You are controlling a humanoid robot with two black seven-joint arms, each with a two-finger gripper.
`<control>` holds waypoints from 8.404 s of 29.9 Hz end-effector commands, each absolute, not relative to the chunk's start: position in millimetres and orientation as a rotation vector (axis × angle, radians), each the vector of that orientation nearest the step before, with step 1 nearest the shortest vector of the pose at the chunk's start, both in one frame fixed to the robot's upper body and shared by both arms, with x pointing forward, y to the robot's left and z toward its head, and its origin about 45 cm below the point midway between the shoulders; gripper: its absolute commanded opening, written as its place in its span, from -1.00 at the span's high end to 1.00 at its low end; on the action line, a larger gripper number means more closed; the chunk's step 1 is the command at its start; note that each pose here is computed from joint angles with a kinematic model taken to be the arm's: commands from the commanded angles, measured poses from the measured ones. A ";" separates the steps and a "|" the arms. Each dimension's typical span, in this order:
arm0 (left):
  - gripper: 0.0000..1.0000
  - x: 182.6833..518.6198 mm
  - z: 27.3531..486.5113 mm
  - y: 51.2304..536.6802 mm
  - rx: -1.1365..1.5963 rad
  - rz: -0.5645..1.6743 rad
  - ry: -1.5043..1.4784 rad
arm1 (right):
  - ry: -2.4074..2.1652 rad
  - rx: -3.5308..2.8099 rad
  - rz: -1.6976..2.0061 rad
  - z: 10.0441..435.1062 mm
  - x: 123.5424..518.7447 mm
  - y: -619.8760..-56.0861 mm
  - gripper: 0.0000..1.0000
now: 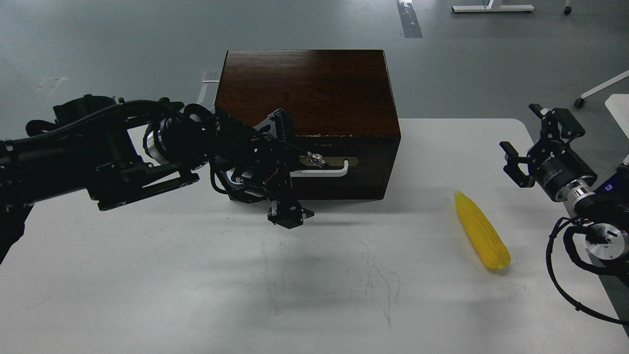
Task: Put corn in drawer with both arms
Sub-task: 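Hook the drawer handle with the left gripper and pull toward the robot, then hold the left gripper at the opened drawer front, then lift the left gripper away from the drawer and retract it, then reach the right gripper to the yellow corn and grasp it, then lift the corn with the right gripper and carry it over the drawer, then lower the corn into the open drawer and release it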
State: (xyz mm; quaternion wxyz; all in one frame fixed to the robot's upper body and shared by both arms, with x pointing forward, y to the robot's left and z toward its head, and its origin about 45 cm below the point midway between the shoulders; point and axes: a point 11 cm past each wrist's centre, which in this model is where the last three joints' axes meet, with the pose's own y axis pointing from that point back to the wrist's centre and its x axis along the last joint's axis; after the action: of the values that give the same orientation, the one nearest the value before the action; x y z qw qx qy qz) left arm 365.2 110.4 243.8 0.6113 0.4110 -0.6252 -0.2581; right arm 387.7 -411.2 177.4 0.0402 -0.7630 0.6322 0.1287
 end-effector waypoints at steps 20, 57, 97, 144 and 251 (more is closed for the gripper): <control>-0.96 307.7 250.9 114.3 0.817 -0.713 -1.479 | 1.956 -2.332 0.387 177.6 387.2 -414.1 -1.00; -0.96 303.9 252.8 120.8 0.819 -0.718 -1.478 | 1.968 -2.331 0.386 177.0 385.4 -417.8 -1.00; -0.96 309.9 312.2 130.2 0.770 -0.608 -1.639 | 1.977 -2.325 0.391 174.8 383.4 -420.0 -1.00; -0.96 349.3 200.7 417.5 0.008 1.167 0.374 | 1.499 -3.695 -0.485 173.5 302.3 -458.1 -1.00; -0.96 350.9 214.4 431.1 -0.006 1.196 0.341 | -1.096 -2.351 -2.996 313.4 404.3 -92.4 0.27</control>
State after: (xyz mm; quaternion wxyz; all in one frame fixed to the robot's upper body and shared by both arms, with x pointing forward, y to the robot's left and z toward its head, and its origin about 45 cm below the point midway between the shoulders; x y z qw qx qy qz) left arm 351.2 431.2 214.9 0.8127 -0.0040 0.1595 0.5604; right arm 402.5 -92.0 312.3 -0.3978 -0.5454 -0.2557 -0.6920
